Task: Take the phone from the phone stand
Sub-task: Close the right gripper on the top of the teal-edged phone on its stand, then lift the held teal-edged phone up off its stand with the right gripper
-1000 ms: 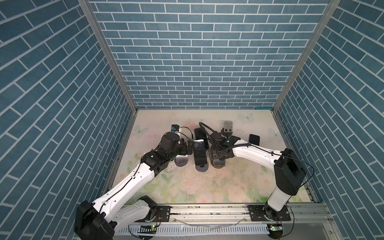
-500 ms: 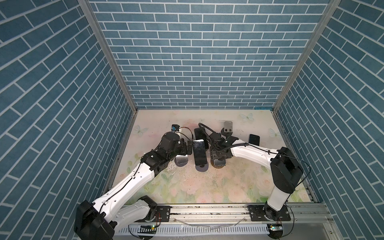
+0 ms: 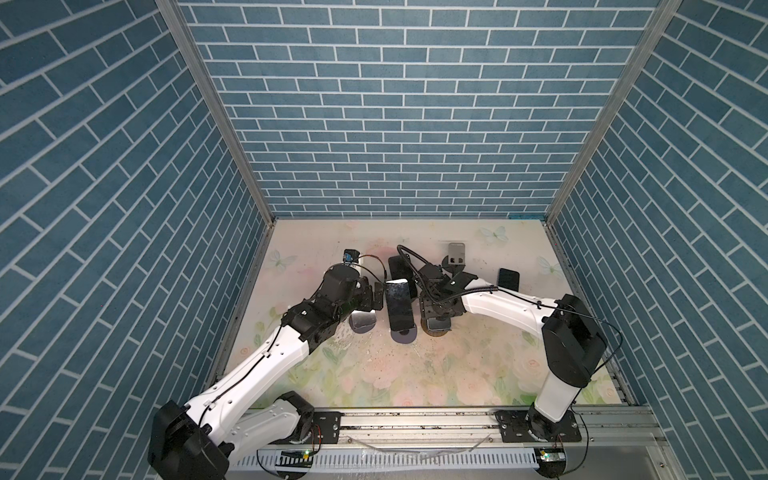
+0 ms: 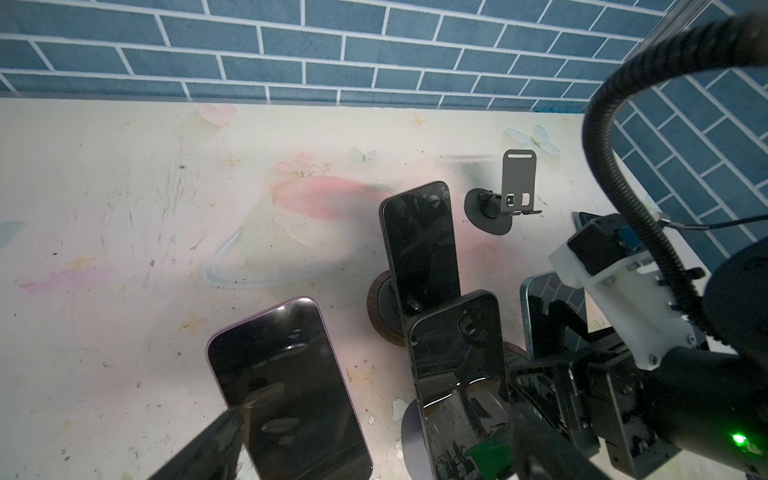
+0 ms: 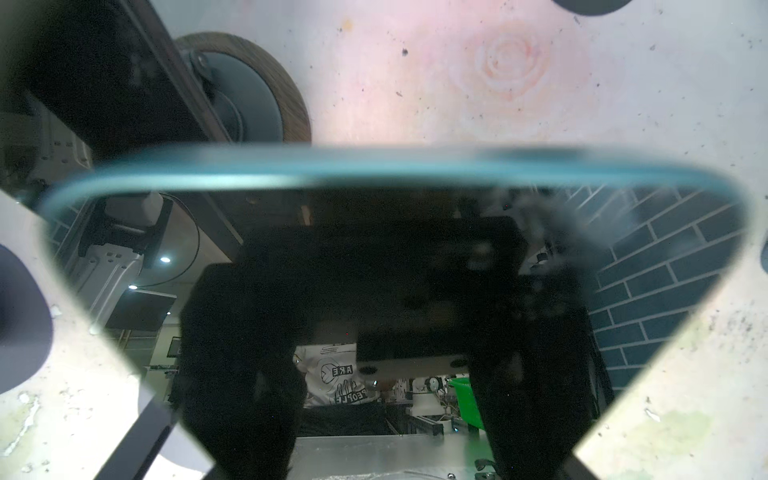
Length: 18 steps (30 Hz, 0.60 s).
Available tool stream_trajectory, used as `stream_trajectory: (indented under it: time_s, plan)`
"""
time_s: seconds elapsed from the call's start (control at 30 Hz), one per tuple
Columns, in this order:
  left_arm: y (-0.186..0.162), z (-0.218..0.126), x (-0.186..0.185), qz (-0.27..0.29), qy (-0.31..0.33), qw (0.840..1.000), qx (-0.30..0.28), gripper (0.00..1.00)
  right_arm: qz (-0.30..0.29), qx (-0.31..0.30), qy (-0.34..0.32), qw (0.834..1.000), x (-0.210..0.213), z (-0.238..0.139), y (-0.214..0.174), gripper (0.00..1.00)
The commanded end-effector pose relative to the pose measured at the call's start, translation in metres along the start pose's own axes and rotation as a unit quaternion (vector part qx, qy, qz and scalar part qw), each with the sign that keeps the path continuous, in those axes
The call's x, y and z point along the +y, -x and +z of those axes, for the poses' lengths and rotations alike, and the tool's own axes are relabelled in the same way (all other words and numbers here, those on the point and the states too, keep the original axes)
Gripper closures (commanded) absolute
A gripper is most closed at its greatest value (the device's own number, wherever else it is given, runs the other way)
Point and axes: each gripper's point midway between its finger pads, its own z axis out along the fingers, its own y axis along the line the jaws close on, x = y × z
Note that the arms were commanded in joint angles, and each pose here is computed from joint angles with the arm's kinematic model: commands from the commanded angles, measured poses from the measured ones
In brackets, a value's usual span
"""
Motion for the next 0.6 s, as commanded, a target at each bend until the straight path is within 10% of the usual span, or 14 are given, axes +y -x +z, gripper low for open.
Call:
stream_trajectory:
  time_s: [0.0,0.57]
  plan:
    - [-0.002,-0.001,0.002,0.009,0.006,1.000,0.003,0.00,0.018,-0.069,0.033,0.997,0.009,-0.042,0.041,0.41]
    - [-0.001,0.001,0.002,0.012,0.009,1.000,0.003,0.00,0.105,-0.108,-0.006,0.989,-0.087,-0.066,0.056,0.42]
